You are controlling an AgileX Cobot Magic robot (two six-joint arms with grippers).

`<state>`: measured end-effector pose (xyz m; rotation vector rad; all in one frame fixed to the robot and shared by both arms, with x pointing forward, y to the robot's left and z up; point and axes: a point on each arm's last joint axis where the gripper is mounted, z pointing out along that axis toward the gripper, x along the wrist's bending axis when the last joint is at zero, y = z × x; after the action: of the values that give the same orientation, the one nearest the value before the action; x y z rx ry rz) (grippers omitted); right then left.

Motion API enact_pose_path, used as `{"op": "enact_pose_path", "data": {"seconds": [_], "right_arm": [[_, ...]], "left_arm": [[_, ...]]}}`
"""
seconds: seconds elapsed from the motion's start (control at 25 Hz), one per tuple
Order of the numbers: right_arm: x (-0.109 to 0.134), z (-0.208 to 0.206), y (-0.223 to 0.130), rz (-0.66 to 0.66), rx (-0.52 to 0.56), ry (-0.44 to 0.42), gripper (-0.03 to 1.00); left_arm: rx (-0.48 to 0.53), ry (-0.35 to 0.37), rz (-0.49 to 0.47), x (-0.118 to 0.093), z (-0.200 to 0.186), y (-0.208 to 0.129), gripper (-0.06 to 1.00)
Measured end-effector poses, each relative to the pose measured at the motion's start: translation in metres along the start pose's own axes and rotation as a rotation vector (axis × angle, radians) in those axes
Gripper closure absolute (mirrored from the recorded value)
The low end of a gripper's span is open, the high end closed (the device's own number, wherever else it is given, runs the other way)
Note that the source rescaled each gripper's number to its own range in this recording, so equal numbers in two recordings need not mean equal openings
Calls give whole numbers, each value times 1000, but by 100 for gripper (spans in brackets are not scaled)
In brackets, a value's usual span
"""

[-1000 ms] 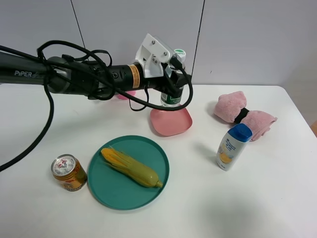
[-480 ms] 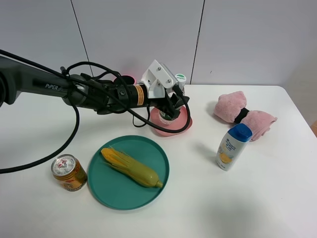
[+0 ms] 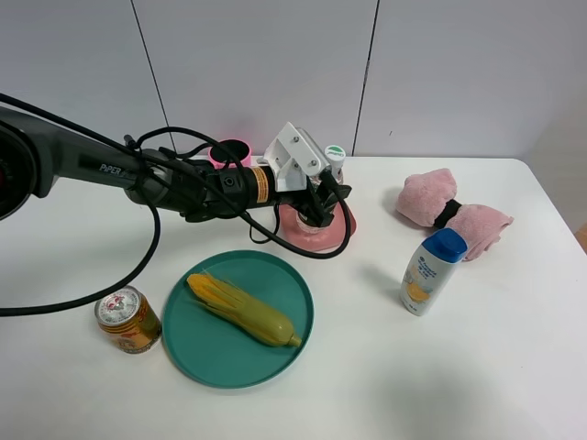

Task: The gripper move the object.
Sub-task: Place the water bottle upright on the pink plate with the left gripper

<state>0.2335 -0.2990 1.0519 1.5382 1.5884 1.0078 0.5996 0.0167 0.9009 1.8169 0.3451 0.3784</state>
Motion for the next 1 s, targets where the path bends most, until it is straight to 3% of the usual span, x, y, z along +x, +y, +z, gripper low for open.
{"op": "enact_pose_path", "data": {"seconds": [0.84,1.0], "right_arm": [[0,0,0,0,0,0,-3],[0,0,0,0,0,0,-3]], "left_arm": [[4,-6,-11,-1,3,-8,92],[0,2,-20,0,3,-8,88]]}}
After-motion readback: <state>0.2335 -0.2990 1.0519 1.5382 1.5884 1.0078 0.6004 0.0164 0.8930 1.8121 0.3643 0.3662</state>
